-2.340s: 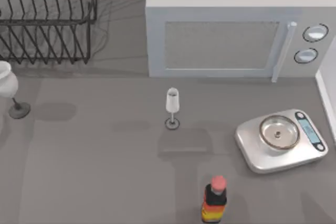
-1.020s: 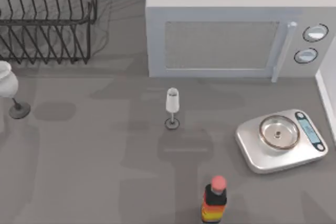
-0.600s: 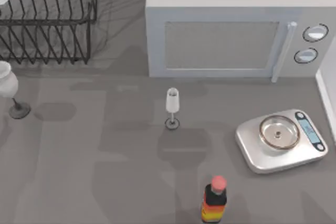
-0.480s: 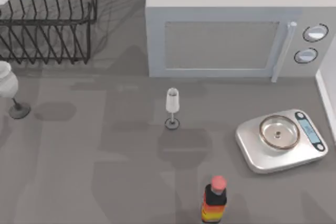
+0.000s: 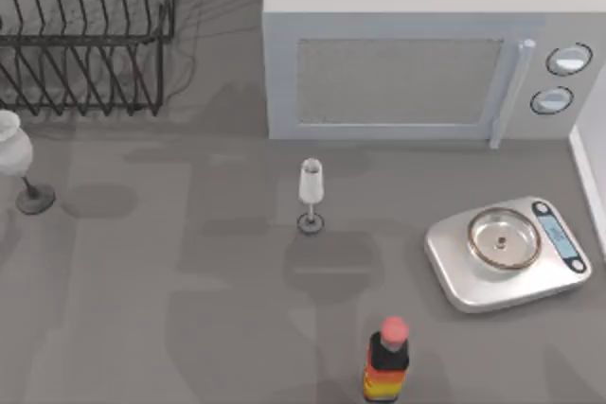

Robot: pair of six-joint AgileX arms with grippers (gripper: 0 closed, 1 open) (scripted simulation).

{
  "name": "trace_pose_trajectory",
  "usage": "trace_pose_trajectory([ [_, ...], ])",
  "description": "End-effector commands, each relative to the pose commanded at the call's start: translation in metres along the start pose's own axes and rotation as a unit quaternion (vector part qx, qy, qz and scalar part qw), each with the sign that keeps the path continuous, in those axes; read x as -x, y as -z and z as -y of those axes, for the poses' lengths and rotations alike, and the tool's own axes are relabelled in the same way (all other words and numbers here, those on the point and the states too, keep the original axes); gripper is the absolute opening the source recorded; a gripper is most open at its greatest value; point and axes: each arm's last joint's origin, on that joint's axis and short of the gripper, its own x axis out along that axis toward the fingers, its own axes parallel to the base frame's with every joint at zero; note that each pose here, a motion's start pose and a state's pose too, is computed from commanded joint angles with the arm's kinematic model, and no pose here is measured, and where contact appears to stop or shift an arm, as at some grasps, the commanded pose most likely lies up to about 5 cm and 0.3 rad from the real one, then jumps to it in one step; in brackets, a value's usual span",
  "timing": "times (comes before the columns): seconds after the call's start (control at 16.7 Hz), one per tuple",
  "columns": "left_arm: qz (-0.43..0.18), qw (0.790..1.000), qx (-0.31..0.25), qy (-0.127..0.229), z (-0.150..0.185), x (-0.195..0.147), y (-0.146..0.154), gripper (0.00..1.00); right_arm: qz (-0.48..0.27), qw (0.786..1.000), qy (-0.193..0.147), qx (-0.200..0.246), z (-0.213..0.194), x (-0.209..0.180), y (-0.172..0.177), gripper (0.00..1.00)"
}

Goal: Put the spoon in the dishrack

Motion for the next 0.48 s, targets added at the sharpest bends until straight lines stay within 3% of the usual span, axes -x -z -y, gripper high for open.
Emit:
trace_pose_trajectory([
  [0.36, 0.000, 1.000, 0.000, 0.000, 0.0000, 0.0000, 0.0000, 0.98, 0.000, 1.000, 0.000, 0.000, 0.0000, 0.0000, 0.0000, 1.00],
  [0.48, 0.000, 1.000, 0.000, 0.000, 0.0000, 0.0000, 0.0000, 1.00, 0.000, 1.000, 0.000, 0.000, 0.0000, 0.0000, 0.0000, 1.00],
])
